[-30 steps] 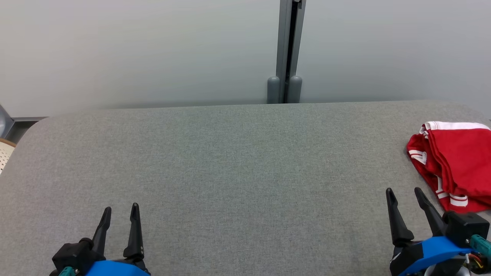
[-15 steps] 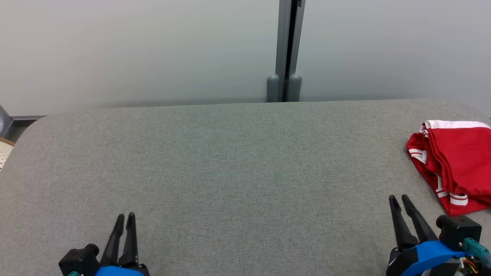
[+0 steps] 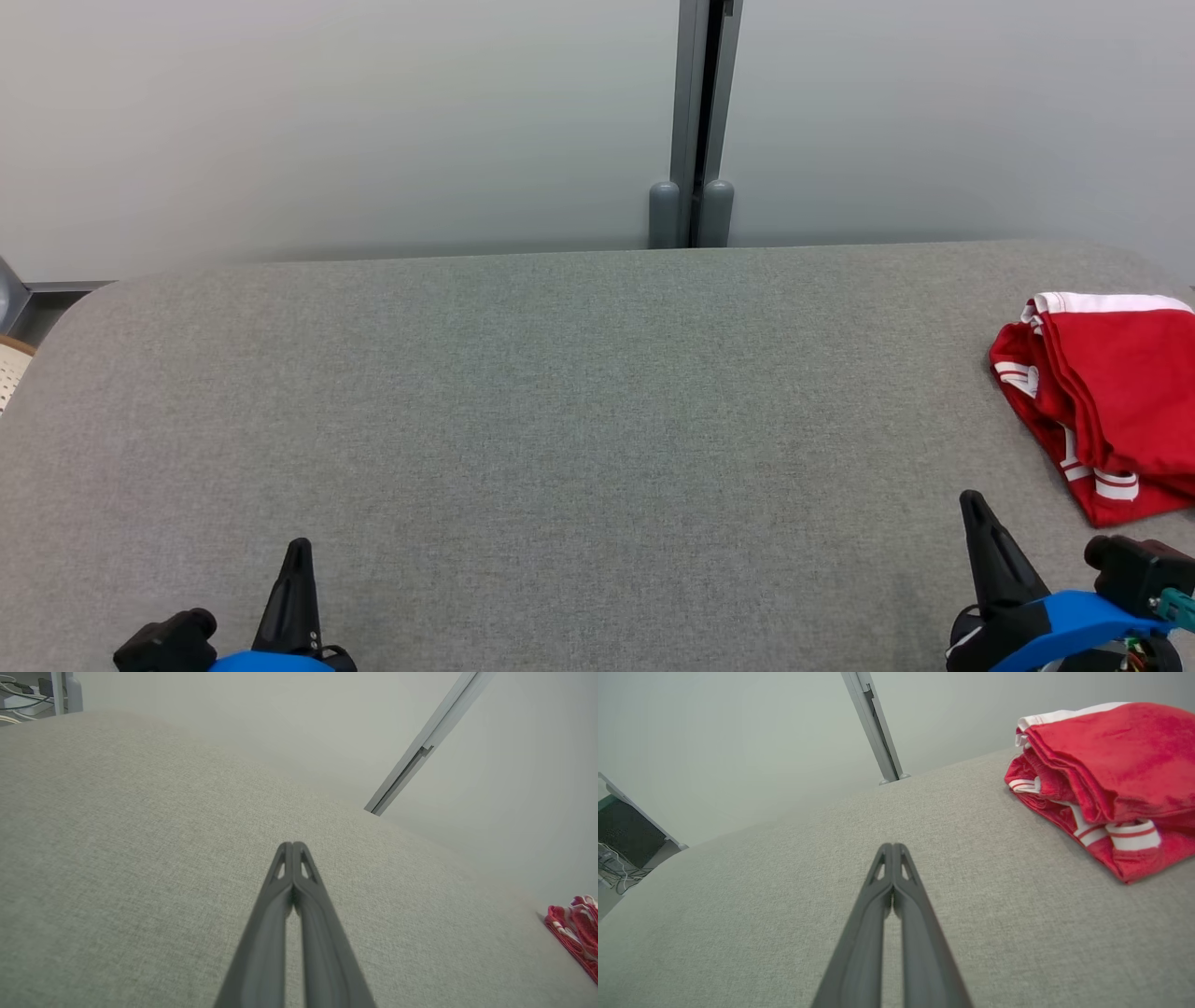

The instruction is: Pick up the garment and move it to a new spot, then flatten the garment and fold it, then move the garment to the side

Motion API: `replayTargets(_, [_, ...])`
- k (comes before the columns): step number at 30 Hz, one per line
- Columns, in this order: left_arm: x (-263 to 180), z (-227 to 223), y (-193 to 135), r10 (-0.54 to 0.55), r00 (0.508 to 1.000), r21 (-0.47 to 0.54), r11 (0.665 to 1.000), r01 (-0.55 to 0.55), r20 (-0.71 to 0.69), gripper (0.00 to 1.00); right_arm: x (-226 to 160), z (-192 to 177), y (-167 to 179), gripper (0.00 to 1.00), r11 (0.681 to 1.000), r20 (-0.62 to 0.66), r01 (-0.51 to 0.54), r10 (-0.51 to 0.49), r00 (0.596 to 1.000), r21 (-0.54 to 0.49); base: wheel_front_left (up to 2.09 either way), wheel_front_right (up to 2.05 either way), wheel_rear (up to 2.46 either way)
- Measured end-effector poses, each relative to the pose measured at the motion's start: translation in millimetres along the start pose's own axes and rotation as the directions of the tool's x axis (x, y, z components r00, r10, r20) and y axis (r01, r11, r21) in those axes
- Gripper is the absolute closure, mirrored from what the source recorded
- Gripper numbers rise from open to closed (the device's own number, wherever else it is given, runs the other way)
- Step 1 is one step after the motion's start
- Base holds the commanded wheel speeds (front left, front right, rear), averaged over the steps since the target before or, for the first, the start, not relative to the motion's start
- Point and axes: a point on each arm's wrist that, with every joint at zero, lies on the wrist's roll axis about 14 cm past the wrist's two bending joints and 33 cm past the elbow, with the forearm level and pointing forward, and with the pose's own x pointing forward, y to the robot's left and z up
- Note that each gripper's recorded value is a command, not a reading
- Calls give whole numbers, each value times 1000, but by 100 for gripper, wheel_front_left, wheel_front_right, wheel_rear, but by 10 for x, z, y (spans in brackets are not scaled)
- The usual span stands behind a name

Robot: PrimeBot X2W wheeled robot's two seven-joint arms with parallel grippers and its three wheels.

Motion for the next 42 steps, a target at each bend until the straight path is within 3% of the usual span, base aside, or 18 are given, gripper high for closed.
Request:
replayTargets(17, [82,140,13,31,999,-234,972,-25,22,100,34,39,-3,100,965,15,-2,-2,1000,262,0,0,0])
replayTargets(42, [183,320,-28,32,998,-512,859,-3,47,100,98,127,6,100,827,45,-28,3,999,562,0,0,0])
